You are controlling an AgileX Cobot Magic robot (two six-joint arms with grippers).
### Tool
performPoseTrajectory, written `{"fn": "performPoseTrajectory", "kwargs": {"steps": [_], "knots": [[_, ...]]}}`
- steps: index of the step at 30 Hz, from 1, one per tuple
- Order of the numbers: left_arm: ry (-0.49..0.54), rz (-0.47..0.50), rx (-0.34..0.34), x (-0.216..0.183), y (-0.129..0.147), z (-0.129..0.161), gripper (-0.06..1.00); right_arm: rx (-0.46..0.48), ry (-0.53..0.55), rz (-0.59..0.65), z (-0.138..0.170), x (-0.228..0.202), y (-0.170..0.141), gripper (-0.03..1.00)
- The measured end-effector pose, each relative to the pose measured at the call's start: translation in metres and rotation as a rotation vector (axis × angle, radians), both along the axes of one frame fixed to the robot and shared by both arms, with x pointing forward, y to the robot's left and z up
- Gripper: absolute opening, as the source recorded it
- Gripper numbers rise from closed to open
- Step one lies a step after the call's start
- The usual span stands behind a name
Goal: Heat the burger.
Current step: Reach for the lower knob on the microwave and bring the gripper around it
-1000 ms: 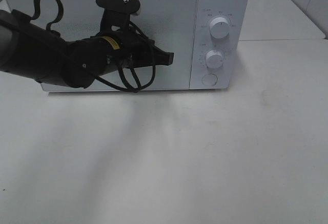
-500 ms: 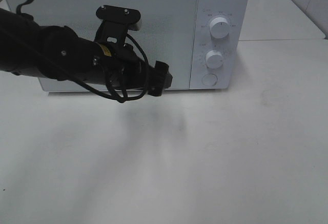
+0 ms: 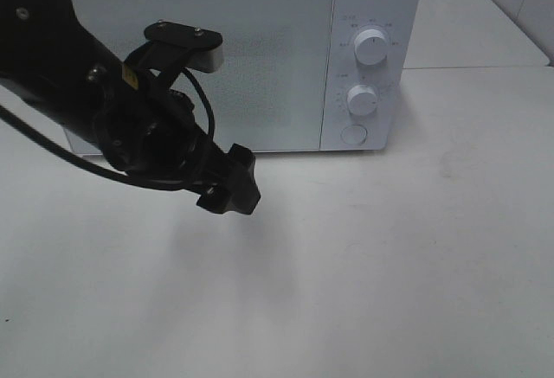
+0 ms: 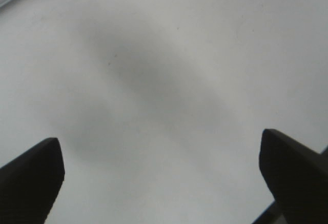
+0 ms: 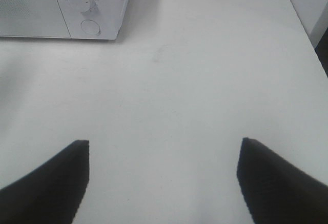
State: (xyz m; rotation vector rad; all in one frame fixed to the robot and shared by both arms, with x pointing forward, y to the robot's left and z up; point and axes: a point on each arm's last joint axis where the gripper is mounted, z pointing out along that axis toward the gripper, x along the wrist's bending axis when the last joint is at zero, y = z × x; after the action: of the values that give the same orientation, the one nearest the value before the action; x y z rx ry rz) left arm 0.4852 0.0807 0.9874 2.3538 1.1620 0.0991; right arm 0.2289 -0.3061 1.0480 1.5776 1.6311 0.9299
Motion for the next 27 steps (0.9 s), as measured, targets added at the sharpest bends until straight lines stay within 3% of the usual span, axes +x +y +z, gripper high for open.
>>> {"fn": "performPoseTrajectory", "kwargs": {"steps": [8, 13, 21, 27], "knots": [[0.144, 0.117, 0.049, 0.000, 0.038, 0.015, 0.97, 0.000, 0.000, 0.000, 0.000, 0.000, 0.000, 0.76], [0.240, 0.252, 0.091, 0.010, 0.088, 0.023, 0.97, 0.000, 0.000, 0.000, 0.000, 0.000, 0.000, 0.76], [0.285, 0.425, 0.128, 0.009, 0.153, 0.044, 0.97, 0.000, -0.001, 0.000, 0.000, 0.000, 0.000, 0.76], [0.277, 0.511, 0.152, -0.002, 0.185, 0.061, 0.97, 0.000, -0.001, 0.000, 0.000, 0.000, 0.000, 0.76]]}}
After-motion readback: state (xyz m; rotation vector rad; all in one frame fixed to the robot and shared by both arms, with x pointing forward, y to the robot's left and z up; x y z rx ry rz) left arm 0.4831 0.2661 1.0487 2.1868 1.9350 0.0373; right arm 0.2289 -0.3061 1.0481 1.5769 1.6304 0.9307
